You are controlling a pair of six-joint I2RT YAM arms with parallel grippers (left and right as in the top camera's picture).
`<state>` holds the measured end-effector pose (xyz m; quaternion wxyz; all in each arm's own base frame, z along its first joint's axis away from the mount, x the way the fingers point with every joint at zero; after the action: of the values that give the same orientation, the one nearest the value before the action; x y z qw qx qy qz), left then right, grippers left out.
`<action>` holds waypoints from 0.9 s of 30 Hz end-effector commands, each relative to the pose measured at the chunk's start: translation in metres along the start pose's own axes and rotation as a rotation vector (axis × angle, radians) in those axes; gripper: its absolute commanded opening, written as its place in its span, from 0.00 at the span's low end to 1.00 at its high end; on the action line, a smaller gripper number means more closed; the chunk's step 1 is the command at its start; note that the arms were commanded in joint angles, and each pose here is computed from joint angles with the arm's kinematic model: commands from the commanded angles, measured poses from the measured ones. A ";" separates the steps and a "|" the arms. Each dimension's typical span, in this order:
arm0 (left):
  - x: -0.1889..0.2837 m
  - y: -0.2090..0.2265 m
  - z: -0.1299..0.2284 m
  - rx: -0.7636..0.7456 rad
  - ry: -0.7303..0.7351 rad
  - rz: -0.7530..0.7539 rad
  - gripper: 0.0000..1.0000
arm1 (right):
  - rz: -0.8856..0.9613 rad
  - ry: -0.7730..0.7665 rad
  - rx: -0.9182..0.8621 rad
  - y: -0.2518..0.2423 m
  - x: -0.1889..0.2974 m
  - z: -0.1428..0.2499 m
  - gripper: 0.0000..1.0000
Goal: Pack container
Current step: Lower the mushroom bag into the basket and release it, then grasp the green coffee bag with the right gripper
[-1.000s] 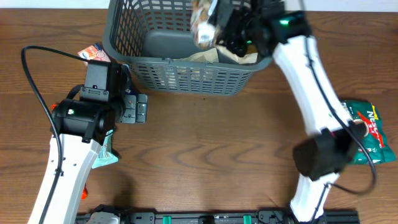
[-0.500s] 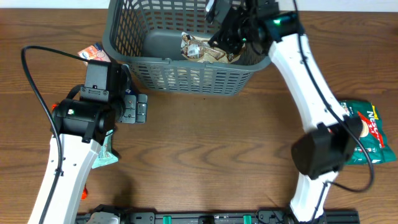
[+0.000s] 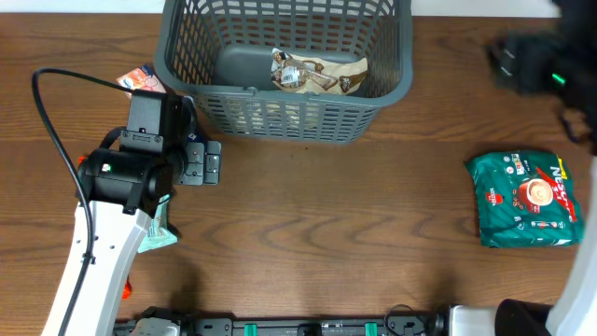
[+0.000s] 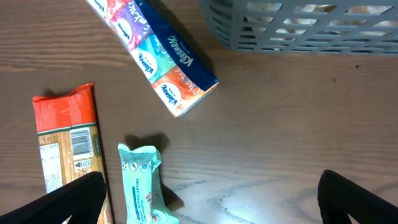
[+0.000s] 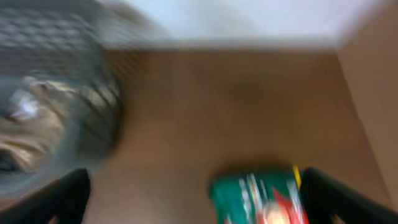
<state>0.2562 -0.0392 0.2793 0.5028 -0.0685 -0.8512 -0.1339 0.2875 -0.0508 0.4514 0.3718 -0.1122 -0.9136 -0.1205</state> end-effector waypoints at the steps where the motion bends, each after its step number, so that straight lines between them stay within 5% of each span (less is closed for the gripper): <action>1: 0.001 0.001 0.001 -0.002 -0.002 0.000 0.99 | 0.129 0.125 -0.206 -0.034 -0.009 0.016 0.99; 15: 0.001 0.001 0.001 -0.002 -0.002 0.000 0.99 | 0.266 0.585 -0.192 -0.061 -0.037 0.122 0.99; 27: 0.001 0.001 -0.002 -0.001 -0.019 -0.002 0.99 | 0.317 0.692 -0.022 -0.098 -0.122 0.196 0.99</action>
<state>0.2583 -0.0396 0.2804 0.4965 -0.0683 -0.8550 -0.1332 0.2225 -0.0863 0.2373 0.6461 -0.1964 -0.7258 -0.1308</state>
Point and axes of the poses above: each gripper's point midway between its finger pads, its own x axis back along the fingers, its own y axis along the line the jaws close on, z = x × y, the point moved 8 cm from there along x, back along the fingers, and after that the axes turned 13 degrees about -x, right-handed, at the moved point
